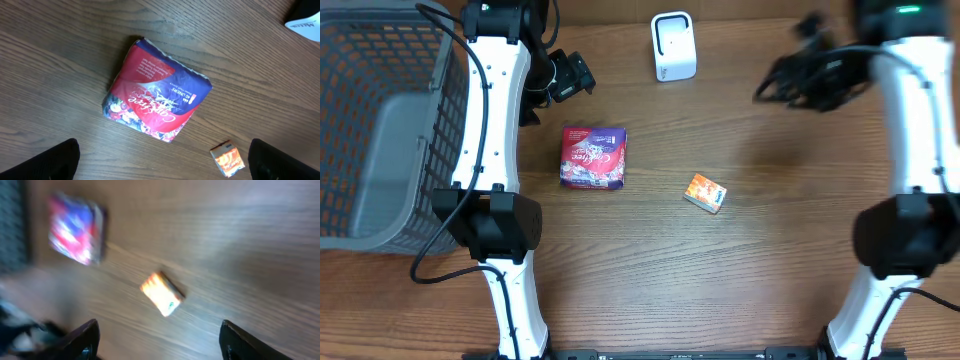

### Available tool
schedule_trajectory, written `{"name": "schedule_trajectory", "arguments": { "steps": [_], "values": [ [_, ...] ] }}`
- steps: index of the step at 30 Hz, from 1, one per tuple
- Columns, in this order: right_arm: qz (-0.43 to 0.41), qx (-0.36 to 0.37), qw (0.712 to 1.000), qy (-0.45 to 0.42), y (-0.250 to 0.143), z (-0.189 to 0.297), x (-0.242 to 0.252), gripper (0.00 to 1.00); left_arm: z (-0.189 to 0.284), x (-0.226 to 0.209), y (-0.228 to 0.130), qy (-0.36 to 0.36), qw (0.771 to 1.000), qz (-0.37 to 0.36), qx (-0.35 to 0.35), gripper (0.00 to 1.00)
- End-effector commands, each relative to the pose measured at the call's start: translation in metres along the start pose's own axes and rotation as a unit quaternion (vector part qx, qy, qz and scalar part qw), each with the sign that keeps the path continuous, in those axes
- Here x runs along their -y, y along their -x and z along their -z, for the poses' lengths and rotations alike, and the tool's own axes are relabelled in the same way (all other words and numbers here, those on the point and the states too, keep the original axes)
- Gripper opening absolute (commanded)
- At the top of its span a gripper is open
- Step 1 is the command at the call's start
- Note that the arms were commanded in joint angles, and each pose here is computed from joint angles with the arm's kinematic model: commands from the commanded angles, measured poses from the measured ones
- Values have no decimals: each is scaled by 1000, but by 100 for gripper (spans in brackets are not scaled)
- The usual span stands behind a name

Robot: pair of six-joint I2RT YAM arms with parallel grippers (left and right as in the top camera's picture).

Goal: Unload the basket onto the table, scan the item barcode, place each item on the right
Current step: 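Move the right gripper back over the small orange box, then lower the right gripper and grasp the orange box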

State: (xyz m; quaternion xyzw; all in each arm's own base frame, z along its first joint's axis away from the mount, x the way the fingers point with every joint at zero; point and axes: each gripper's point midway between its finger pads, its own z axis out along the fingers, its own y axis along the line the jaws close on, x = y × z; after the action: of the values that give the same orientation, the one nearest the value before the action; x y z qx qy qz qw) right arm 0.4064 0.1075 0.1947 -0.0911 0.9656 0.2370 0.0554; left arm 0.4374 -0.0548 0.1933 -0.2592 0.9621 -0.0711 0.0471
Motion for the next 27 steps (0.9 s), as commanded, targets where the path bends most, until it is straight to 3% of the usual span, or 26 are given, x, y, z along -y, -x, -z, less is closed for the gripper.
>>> {"name": "schedule_trajectory", "arguments": {
  "steps": [1, 10, 20, 23, 27],
  "values": [
    [56, -75, 990, -109, -25, -47, 11, 77, -4, 0, -1, 3, 1000, -7, -5, 100],
    [167, -147, 958, -182, -74, -150, -5, 79, -4, 0, -1, 3, 1000, -7, -4, 100],
    [206, -121, 943, -232, -75, -183, 8, 78, -4, 0, -1, 3, 1000, -7, -4, 100],
    [203, -122, 943, -232, -78, -187, 13, 73, -4, 0, -1, 3, 1000, -7, -4, 100],
    [183, -115, 948, -235, -77, -188, 13, 52, -4, 0, -1, 3, 1000, -7, -4, 100]
  ]
}}
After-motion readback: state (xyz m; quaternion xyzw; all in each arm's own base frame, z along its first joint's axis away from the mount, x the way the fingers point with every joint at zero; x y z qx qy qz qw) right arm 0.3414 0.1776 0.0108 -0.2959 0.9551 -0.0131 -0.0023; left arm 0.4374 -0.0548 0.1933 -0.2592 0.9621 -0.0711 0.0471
